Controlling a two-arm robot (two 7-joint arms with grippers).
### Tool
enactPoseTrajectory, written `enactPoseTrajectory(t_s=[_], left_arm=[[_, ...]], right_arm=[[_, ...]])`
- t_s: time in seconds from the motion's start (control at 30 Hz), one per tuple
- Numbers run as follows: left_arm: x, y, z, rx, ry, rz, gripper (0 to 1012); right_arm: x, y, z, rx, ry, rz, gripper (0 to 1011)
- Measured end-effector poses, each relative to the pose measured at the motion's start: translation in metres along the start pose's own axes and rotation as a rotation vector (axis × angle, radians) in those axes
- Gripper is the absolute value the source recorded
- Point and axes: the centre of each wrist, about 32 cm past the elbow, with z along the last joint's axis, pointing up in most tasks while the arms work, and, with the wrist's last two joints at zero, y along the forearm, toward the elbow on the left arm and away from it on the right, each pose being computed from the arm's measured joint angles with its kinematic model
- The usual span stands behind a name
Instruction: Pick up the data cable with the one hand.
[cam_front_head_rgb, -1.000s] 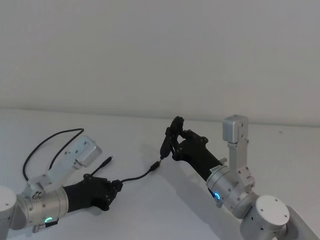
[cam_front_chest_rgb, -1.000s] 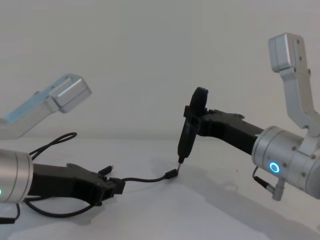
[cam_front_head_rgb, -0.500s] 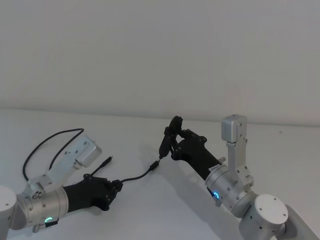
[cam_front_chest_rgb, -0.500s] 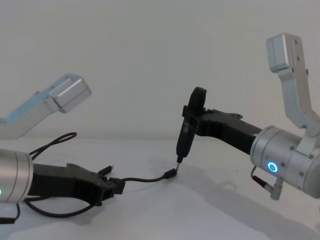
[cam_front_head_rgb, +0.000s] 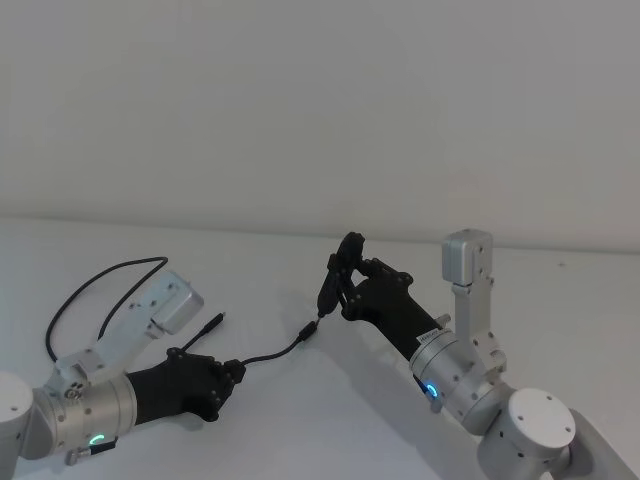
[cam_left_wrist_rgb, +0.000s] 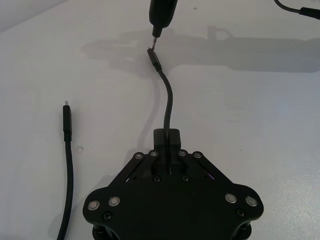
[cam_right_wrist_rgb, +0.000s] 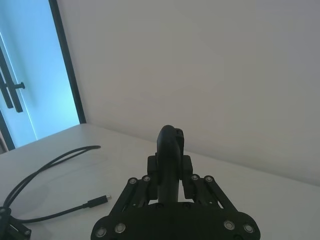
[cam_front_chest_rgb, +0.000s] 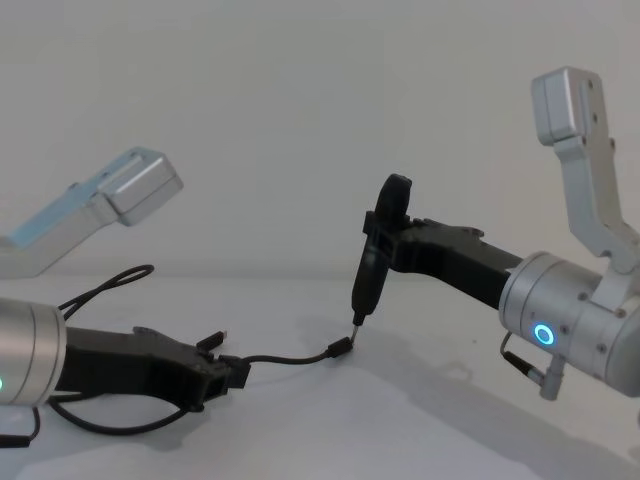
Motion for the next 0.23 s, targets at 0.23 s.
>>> enactPoseTrajectory(t_s=[0.23], left_arm=[[0.0000,0.0000,0.0000,0.000,0.000,0.000,49]], right_arm=[[0.0001,0.0001,0.0000,0.000,0.000,0.000,275]])
